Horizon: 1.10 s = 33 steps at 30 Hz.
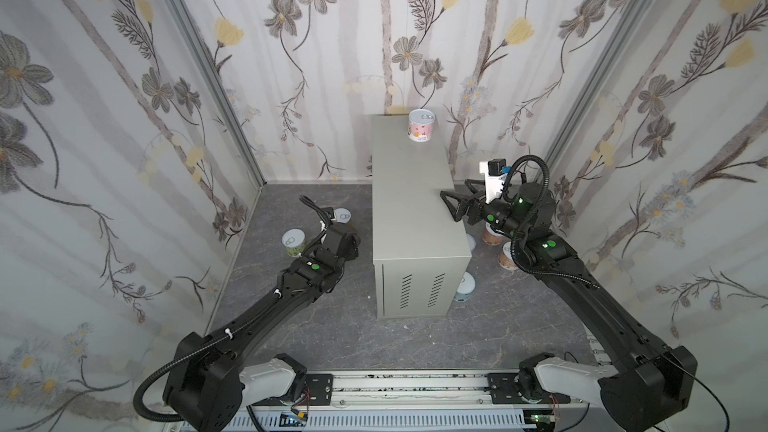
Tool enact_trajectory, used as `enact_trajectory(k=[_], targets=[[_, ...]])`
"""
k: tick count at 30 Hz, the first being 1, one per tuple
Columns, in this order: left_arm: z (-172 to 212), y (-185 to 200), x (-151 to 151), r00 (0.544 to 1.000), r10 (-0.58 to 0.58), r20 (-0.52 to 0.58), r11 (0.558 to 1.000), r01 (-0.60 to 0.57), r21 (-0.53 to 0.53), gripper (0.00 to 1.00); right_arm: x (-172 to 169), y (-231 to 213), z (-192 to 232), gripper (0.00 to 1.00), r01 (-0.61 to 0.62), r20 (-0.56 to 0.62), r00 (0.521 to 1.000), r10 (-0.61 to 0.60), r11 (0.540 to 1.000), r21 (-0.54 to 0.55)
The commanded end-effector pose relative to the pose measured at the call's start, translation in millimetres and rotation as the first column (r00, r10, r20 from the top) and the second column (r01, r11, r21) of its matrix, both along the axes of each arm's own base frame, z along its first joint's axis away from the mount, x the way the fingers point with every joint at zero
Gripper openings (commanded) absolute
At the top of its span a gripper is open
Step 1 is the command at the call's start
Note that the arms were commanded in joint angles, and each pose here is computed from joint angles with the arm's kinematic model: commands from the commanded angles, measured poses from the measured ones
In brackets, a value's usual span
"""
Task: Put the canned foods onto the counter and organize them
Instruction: 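Lift the yellow can with the left gripper up toward the cabinet top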
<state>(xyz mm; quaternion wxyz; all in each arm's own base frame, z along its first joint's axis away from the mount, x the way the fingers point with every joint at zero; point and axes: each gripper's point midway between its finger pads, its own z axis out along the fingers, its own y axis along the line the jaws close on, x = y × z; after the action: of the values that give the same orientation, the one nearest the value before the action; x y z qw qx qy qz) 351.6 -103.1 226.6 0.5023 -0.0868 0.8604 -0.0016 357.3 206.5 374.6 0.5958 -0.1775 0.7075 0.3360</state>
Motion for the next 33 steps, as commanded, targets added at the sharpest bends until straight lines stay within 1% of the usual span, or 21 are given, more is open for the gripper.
enact_trajectory(k=[1,4,7,8,9,13,16,23,33], targets=[[47,11,5,0.997,-0.002,0.074,0.997,-0.004,0.074,0.68,-9,3,20,1.00,-0.033,0.035,0.999,0.029,0.993,0.112],[90,9,12,0.990,-0.030,0.136,0.996,0.018,0.092,0.68,-13,5,20,1.00,-0.039,0.026,0.999,0.036,0.991,0.130],[129,2,20,0.978,-0.062,0.201,0.995,0.045,0.089,0.68,-18,11,21,1.00,-0.046,0.021,0.999,0.043,0.989,0.140],[137,0,21,0.974,-0.071,0.214,0.995,0.053,0.087,0.68,-20,14,20,0.99,-0.054,0.016,0.999,0.052,0.988,0.146],[154,-4,24,0.966,-0.083,0.247,0.995,0.065,0.079,0.68,-22,17,21,0.99,-0.062,0.015,0.998,0.060,0.986,0.153],[186,-18,33,0.942,-0.139,0.306,0.990,0.124,0.068,0.68,-26,30,17,0.99,-0.078,-0.005,0.997,0.079,0.984,0.158],[195,-33,44,0.930,-0.185,0.317,0.983,0.172,0.070,0.68,-28,37,13,0.99,-0.083,-0.016,0.996,0.087,0.985,0.154],[210,-55,59,0.904,-0.255,0.344,0.966,0.249,0.061,0.68,-32,47,12,0.98,-0.091,-0.020,0.995,0.095,0.986,0.137],[228,-81,79,0.877,-0.331,0.347,0.943,0.324,0.080,0.68,-30,43,16,0.99,-0.056,-0.015,0.998,0.058,0.991,0.119]])
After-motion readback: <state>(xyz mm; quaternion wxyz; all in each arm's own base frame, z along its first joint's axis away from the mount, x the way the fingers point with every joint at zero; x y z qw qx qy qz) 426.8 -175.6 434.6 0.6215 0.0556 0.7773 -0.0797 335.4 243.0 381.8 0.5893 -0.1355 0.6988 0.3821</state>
